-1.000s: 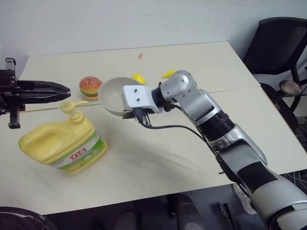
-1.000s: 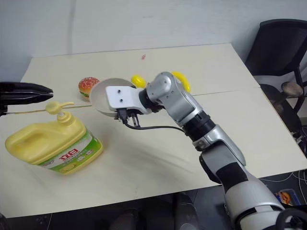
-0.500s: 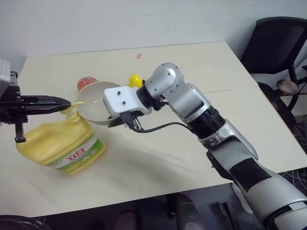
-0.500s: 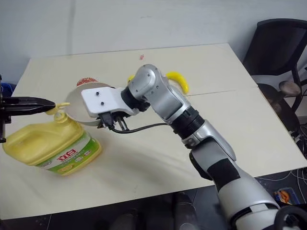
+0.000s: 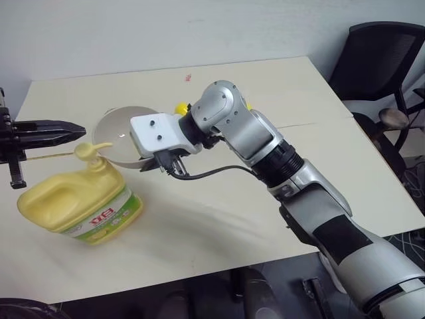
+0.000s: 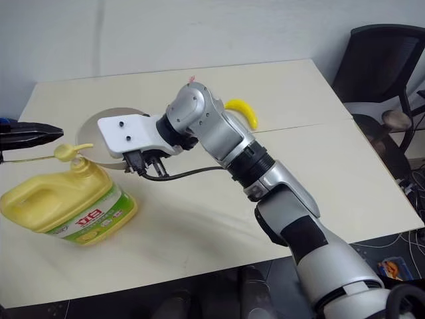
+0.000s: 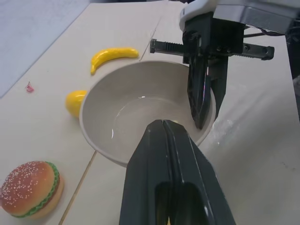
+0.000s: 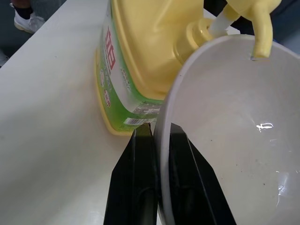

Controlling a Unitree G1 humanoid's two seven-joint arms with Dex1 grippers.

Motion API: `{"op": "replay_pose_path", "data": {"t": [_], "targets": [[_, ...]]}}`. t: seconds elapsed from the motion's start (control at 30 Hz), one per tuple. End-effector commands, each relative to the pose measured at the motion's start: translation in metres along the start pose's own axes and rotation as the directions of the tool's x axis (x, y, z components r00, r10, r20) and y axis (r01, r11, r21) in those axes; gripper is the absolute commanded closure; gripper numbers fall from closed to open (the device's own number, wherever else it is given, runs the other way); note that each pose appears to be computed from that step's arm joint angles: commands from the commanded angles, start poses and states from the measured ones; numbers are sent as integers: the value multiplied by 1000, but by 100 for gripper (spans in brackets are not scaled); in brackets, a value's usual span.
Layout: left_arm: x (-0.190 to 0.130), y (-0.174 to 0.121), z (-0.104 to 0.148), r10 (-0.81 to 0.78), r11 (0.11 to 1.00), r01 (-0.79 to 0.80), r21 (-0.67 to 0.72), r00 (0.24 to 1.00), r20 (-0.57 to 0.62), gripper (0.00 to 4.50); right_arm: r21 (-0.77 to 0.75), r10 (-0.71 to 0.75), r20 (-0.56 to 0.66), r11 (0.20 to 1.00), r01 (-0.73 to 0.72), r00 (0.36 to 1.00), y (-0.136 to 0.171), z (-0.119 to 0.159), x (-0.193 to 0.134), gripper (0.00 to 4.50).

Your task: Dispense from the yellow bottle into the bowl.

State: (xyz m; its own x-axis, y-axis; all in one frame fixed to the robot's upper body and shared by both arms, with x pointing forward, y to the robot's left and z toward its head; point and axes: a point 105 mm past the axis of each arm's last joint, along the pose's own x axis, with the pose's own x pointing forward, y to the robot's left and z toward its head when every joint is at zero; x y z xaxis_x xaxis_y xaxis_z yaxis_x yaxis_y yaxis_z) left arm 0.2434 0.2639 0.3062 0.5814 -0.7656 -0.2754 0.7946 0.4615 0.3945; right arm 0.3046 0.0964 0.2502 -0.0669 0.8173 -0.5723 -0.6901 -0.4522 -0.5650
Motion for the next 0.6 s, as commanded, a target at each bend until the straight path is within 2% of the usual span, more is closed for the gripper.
{"op": "replay_pose_path", "data": {"t": [0.03,0.43,0.6], "targets": [[-5,-1,3,16,999,-16,34,1000,-1,449,-74,-22,25,997,24,999,-8,18,-4,450],[9,-10,-31,-15,1000,15,4,996,-84,449,-88,-5,34,996,8,999,-7,23,-1,450],[16,-18,-55,-75,997,79,17,979,-191,449,-101,1,41,995,3,999,-7,27,-1,450]]}}
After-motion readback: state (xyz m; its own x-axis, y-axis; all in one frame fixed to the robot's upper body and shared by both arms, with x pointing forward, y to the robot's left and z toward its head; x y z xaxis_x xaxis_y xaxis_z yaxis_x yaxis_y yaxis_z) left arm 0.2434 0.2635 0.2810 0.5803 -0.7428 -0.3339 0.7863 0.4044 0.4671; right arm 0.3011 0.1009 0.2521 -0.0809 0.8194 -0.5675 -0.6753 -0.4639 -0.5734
